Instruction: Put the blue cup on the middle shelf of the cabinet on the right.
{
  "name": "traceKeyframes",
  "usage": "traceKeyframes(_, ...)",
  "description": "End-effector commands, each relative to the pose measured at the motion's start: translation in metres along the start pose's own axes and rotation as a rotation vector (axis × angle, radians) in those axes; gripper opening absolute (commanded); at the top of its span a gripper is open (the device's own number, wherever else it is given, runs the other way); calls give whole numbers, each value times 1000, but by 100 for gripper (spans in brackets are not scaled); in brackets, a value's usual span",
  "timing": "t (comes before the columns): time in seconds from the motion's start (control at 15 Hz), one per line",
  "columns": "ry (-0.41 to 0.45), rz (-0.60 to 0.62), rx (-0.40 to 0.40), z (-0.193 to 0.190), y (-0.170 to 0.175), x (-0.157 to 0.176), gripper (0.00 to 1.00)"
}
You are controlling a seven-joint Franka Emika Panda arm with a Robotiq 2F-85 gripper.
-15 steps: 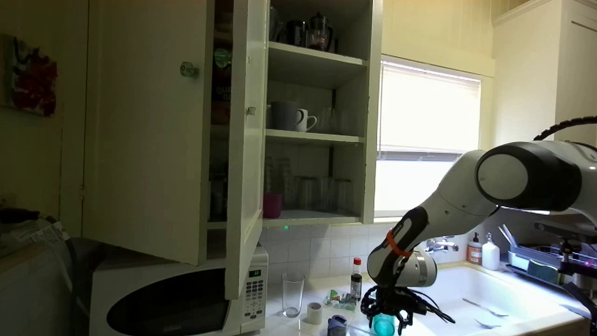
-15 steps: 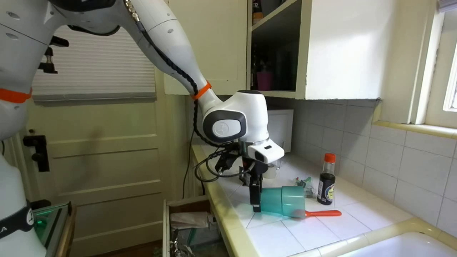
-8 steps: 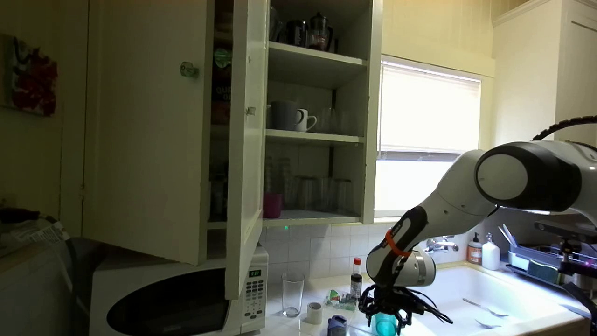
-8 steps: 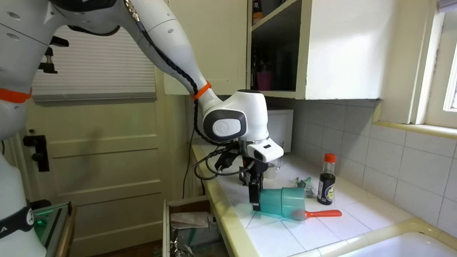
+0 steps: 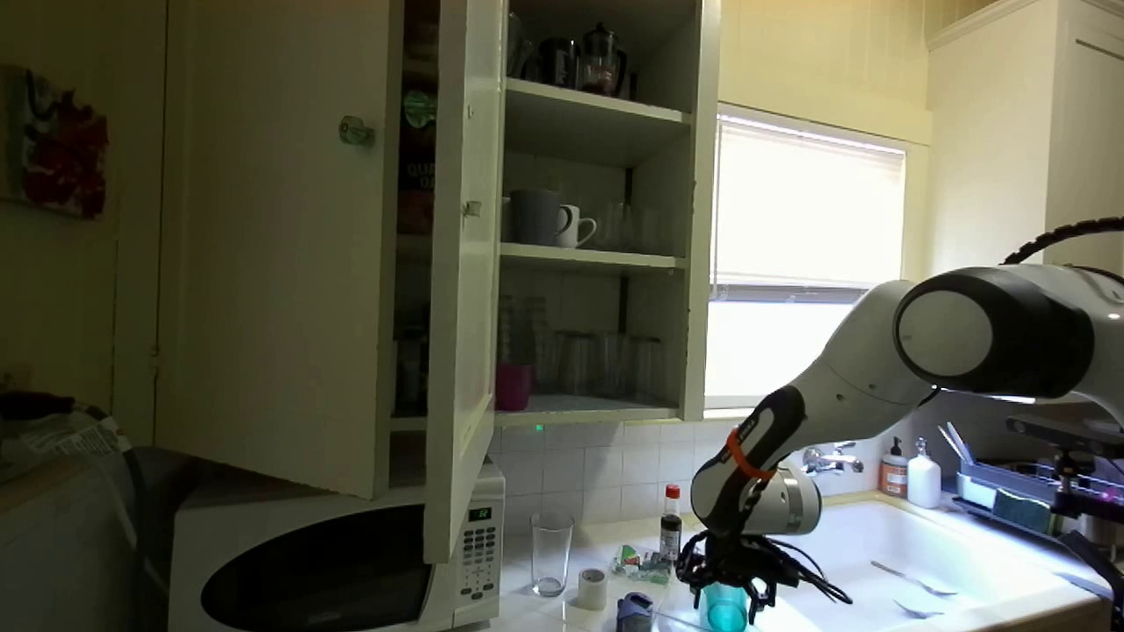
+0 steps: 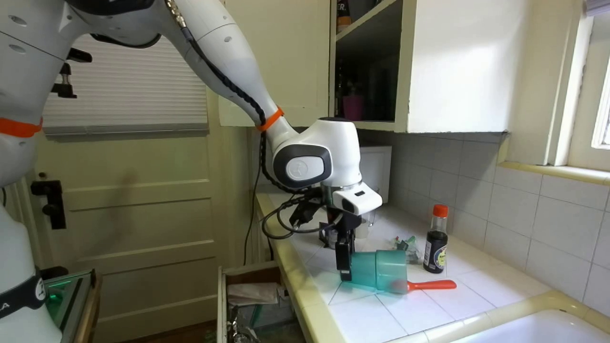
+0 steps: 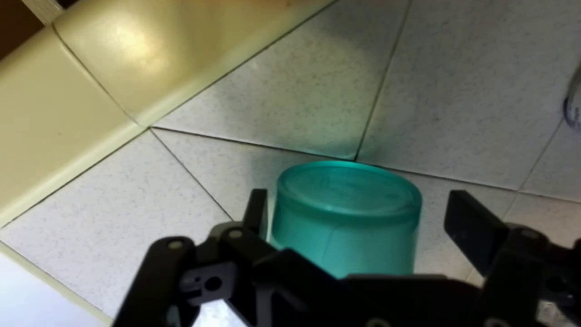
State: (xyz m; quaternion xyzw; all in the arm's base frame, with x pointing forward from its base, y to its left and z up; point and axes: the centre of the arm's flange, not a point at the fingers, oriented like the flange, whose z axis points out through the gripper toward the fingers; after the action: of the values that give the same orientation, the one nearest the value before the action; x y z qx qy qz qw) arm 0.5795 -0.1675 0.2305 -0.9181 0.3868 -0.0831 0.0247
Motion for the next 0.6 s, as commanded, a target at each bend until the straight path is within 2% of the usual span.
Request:
traceKeyframes(0.0, -8, 12, -8, 2, -3, 6, 90)
traceKeyframes(0.07, -11, 10, -8, 2, -4, 7, 74)
traceKeyframes(0.27, -23, 5, -3, 2, -5, 8, 52)
traceKeyframes(0.53, -21, -8, -8, -5, -3, -4, 52)
